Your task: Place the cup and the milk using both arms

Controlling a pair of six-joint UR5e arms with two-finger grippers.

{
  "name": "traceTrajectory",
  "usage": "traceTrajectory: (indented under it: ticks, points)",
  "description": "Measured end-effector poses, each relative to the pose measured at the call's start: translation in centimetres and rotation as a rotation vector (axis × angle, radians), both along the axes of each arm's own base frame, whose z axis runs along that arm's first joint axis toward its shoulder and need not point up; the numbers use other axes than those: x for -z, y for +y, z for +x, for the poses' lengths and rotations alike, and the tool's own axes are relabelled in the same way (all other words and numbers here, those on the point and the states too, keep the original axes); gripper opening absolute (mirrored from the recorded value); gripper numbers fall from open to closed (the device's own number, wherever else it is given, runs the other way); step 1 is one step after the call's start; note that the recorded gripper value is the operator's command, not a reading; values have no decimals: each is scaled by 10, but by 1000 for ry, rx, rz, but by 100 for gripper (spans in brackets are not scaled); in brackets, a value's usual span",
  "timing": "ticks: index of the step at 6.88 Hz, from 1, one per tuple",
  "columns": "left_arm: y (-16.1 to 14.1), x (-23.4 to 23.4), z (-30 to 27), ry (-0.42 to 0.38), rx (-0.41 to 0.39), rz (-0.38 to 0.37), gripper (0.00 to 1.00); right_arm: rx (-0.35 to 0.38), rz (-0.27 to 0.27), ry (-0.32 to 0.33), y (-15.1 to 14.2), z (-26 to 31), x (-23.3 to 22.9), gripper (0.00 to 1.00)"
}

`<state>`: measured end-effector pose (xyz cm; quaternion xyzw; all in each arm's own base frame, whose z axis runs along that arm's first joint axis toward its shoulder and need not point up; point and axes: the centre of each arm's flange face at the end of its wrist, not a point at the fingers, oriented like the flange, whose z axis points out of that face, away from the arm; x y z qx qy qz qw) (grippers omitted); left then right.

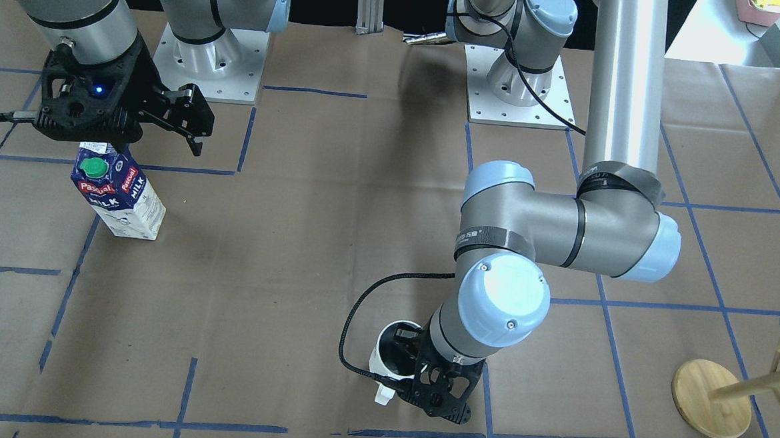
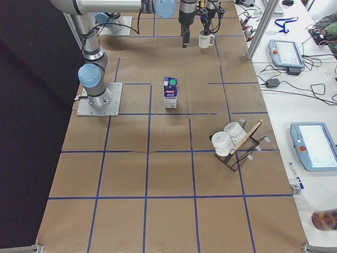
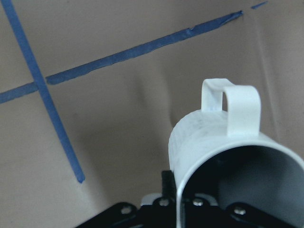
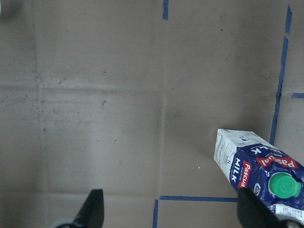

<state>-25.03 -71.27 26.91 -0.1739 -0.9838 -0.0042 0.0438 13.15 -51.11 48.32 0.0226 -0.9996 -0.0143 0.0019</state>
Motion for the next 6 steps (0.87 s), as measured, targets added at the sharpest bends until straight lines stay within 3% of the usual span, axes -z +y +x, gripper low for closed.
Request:
traceTrajectory:
  ticks: [3,5,6]
  points:
    - [-12,25,-25,0,12,14,6,1,0,0,0,-1,0,100]
    - [-11,30,-31,-4,17,20,75,2,0,0,0,-1,0,100]
    - [-11,30,-32,-4,18,20,99,3,0,0,0,-2,0,100]
